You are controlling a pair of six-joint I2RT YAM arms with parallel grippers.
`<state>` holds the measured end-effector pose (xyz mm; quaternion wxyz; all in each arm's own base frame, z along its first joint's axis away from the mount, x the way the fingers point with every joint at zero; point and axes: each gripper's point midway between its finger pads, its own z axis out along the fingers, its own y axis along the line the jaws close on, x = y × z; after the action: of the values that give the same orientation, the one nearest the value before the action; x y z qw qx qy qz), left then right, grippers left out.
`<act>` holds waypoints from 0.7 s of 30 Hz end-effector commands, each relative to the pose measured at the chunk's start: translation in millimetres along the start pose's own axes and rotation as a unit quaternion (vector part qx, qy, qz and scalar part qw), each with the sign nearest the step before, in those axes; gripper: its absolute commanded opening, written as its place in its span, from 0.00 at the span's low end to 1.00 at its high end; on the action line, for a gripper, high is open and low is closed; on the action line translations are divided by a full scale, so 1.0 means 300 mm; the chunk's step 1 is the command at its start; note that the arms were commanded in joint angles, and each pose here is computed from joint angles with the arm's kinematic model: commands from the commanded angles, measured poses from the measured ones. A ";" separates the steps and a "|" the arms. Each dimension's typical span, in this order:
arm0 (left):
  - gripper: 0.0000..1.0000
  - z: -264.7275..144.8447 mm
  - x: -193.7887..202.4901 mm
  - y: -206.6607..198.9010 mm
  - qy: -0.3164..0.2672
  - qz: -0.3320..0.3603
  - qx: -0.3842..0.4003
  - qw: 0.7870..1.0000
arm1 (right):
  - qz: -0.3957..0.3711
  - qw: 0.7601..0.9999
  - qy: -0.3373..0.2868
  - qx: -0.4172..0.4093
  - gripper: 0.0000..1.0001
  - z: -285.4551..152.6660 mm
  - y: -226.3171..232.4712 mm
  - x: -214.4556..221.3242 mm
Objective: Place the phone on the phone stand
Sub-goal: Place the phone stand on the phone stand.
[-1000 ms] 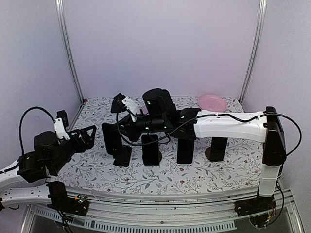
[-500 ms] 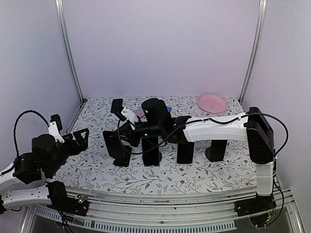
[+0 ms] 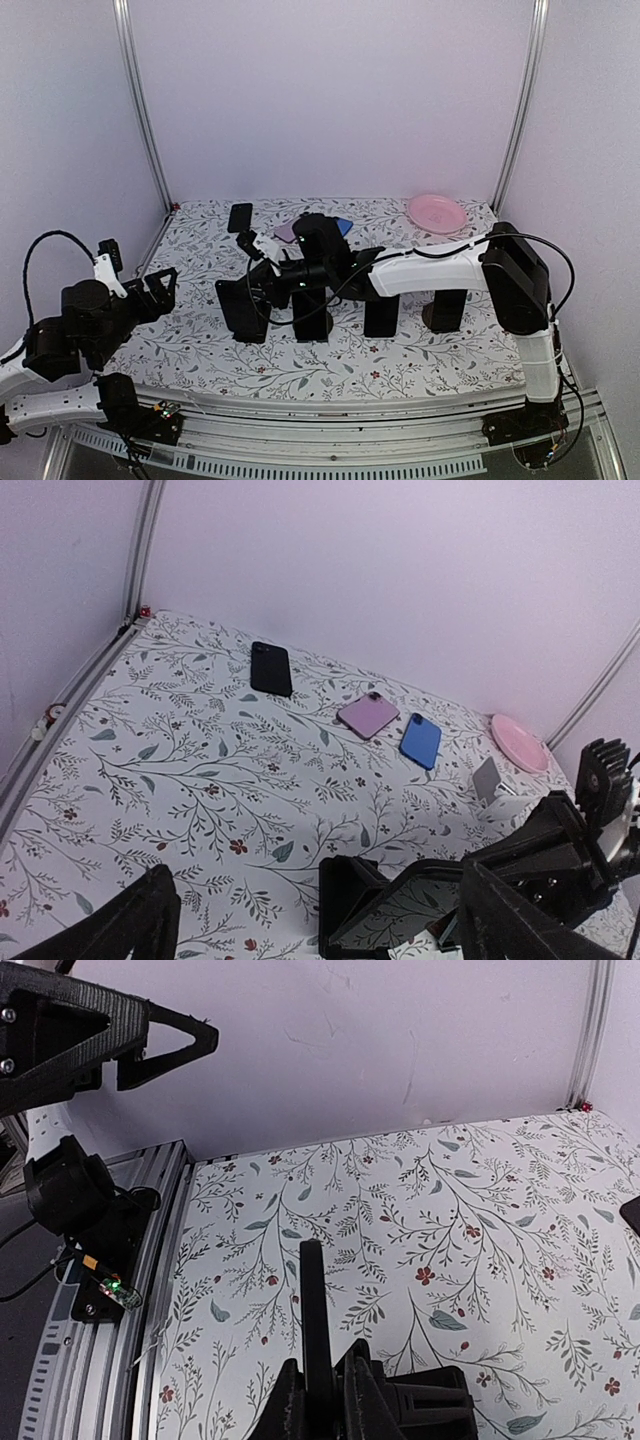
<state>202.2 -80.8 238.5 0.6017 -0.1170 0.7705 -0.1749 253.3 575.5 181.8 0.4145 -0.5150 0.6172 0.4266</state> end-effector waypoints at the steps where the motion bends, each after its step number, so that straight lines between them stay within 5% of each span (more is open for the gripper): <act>1: 0.97 -0.026 -0.024 0.034 -0.016 -0.022 0.001 1.000 | -0.016 0.999 -0.029 -0.014 0.01 -0.002 -0.003 -0.028; 21: 0.97 -0.020 -0.012 0.035 -0.015 -0.016 0.001 1.000 | 0.006 1.000 -0.024 -0.014 0.02 -0.004 -0.018 0.012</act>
<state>200.3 -76.9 234.1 0.6010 -0.1172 0.7719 -0.1713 253.6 568.3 166.3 0.3985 -0.5173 0.6219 0.4323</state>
